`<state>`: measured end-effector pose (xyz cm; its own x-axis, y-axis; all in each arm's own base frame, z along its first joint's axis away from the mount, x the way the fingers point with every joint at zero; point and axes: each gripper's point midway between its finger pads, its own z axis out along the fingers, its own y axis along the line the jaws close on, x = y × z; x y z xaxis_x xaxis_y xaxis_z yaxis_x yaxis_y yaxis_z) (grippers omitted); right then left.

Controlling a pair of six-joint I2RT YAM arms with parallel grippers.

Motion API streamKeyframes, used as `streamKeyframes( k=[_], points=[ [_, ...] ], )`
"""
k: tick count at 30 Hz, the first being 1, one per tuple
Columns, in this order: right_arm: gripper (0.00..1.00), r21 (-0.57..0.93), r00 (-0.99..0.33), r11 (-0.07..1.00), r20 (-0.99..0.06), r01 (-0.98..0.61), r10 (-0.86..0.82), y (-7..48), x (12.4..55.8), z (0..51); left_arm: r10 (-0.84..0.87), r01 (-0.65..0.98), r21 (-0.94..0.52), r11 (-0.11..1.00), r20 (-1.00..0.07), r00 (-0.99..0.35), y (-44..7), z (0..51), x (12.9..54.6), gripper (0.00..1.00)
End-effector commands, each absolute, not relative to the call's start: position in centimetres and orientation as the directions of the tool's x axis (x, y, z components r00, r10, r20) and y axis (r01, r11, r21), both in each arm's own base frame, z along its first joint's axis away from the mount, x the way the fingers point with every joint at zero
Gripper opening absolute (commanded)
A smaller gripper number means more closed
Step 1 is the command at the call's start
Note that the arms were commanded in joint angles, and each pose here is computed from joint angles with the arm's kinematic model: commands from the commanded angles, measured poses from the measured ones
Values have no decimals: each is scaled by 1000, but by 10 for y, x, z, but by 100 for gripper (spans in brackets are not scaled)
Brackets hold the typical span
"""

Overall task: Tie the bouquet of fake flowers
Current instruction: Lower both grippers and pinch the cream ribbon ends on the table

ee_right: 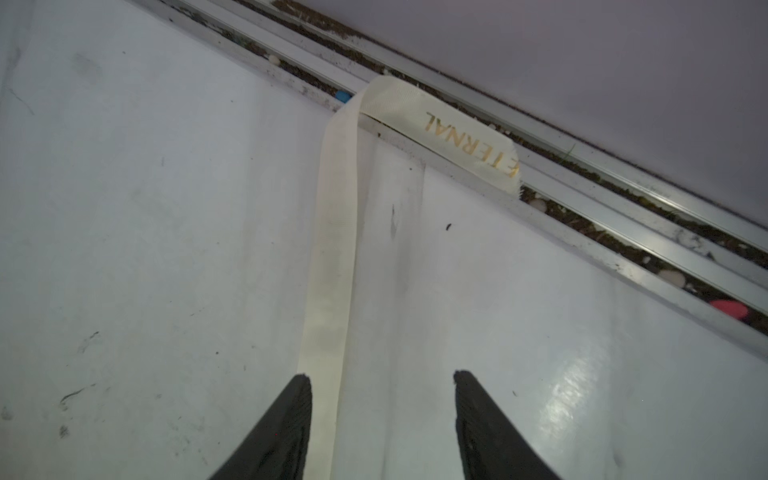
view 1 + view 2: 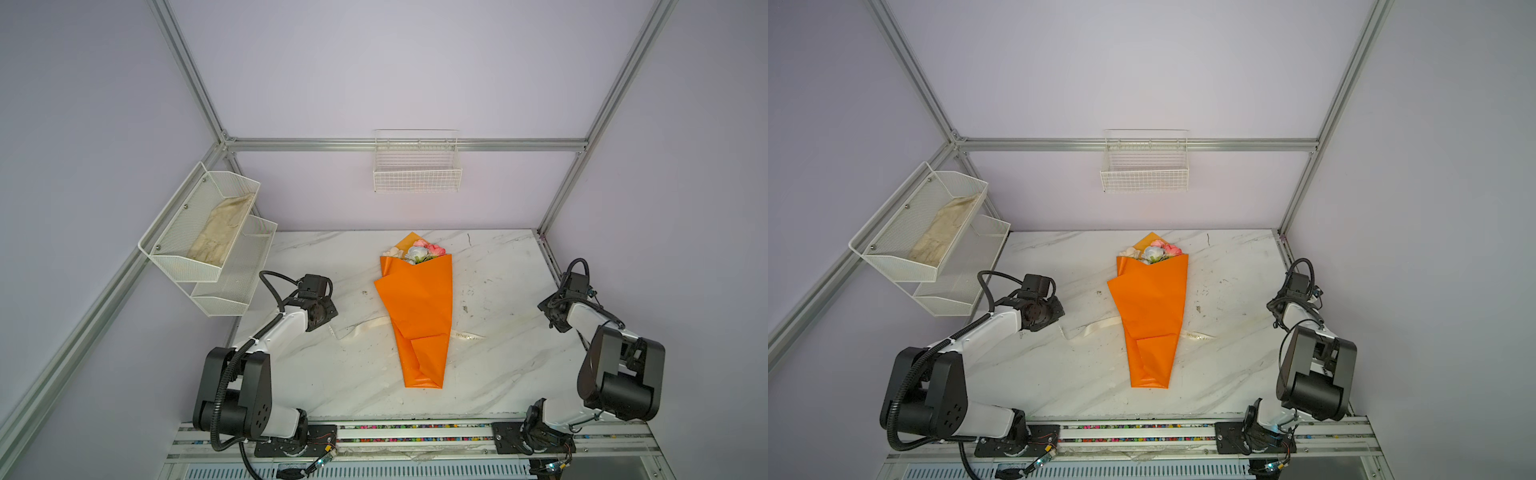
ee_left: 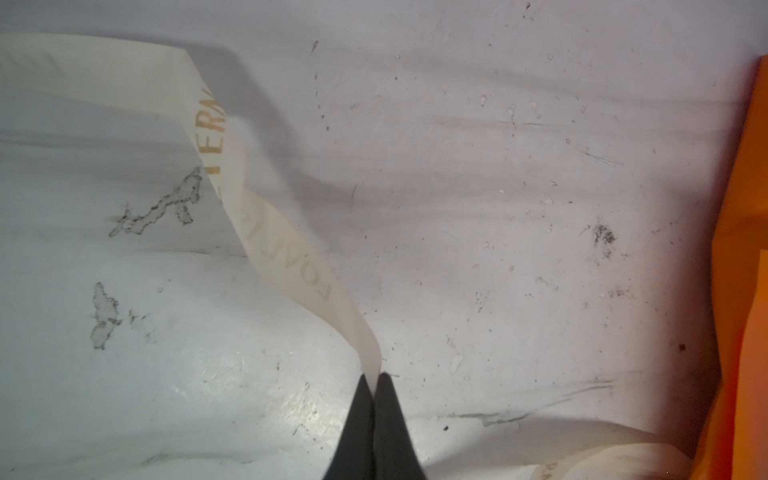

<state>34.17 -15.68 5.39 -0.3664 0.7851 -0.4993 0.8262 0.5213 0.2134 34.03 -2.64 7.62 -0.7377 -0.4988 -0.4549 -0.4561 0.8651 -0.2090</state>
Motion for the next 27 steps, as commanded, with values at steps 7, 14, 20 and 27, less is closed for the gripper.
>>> streamKeyframes(
  k=[7,14,20,27],
  points=[
    [59,179,-390,541,-515,822,763,-184,383,36,-470,-367,-294,882,-509,-721,-40,106,354,0],
    [58,21,-496,576,-485,817,720,-177,383,6,-462,-357,-294,887,-522,-717,-40,111,356,0],
    [48,-106,-588,612,-448,783,674,-167,381,-10,-450,-356,-276,893,-512,-732,-39,107,356,0],
    [27,-123,-624,638,-410,760,665,-163,378,-22,-449,-353,-279,893,-517,-728,-40,111,358,0]
  ],
)
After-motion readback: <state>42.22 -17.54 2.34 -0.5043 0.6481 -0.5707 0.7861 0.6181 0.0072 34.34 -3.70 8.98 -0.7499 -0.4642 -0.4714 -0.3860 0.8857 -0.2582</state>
